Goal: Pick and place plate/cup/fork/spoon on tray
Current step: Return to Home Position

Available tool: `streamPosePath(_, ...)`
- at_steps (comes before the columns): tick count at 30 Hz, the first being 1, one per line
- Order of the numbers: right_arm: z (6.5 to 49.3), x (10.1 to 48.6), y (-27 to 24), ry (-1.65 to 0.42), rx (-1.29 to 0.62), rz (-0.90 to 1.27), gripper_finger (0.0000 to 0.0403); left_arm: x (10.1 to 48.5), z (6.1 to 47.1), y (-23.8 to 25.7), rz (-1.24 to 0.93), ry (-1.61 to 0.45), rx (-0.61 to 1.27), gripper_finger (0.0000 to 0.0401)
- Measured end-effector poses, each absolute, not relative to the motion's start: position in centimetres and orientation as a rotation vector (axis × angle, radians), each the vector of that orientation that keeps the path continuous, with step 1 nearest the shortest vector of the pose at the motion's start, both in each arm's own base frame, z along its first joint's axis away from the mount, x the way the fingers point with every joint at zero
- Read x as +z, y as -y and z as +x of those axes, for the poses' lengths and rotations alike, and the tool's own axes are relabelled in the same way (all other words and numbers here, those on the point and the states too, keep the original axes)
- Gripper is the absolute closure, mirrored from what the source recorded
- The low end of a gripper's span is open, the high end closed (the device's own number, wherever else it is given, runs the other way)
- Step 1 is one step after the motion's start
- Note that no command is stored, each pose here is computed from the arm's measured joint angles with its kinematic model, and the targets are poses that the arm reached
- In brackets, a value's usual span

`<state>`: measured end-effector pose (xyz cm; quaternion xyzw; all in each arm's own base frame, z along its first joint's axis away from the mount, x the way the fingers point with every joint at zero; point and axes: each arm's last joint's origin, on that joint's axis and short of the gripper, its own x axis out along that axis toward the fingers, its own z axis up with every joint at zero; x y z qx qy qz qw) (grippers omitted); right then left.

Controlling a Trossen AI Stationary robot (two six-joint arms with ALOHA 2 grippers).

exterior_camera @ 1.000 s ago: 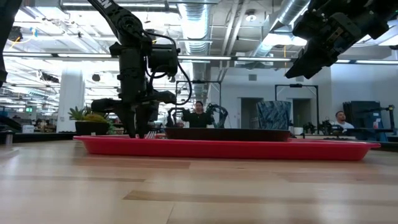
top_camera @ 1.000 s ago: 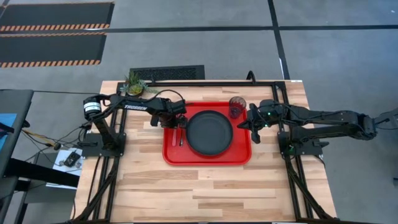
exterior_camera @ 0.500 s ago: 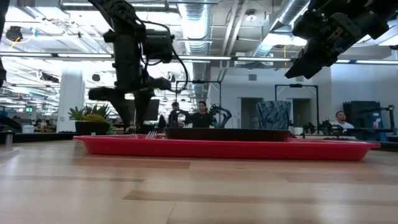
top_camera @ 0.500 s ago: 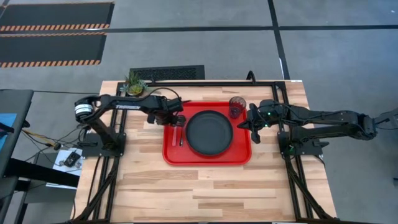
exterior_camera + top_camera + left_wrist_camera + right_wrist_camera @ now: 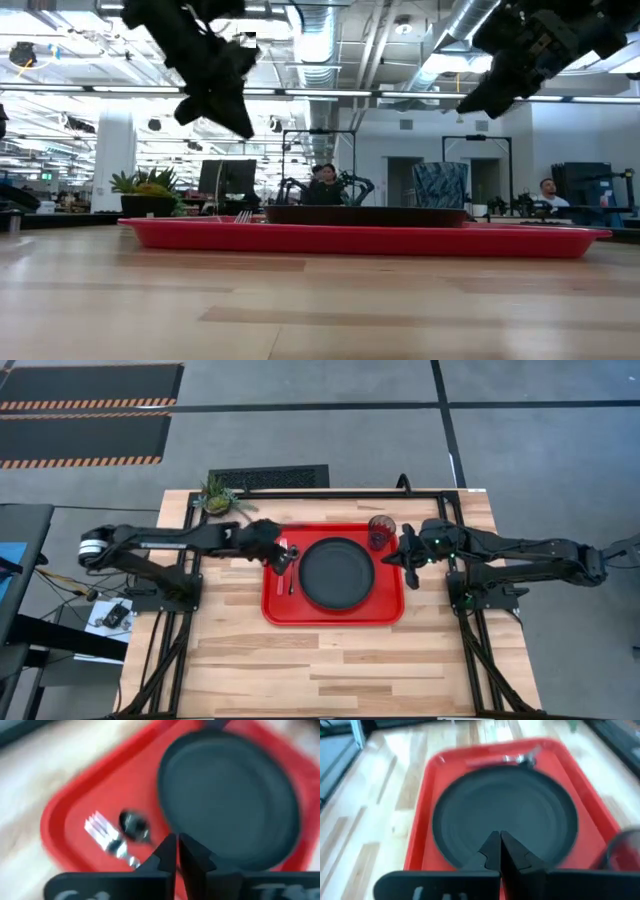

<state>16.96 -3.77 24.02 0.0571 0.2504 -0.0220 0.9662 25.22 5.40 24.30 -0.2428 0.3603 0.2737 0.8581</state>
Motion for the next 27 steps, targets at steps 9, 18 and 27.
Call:
streamPosePath(9, 16.6, 23.2, 3.9, -0.57, -0.135, 0.184, 0.0395, 22.9, 19.6, -3.9, -0.385, -0.435, 0.259, 0.04)
streamPosePath(18, 15.9, 21.9, 4.1, -0.243, -0.132, 0.119, 0.04, 19.9, 13.8, -2.9, -0.333, -0.213, 0.205, 0.0401)
streamPosePath(27, 13.1, 17.9, 3.7, -0.084, -0.157, 0.116, 0.0401, 16.8, 10.6, -2.4, -0.316, -0.047, 0.223, 0.0401)
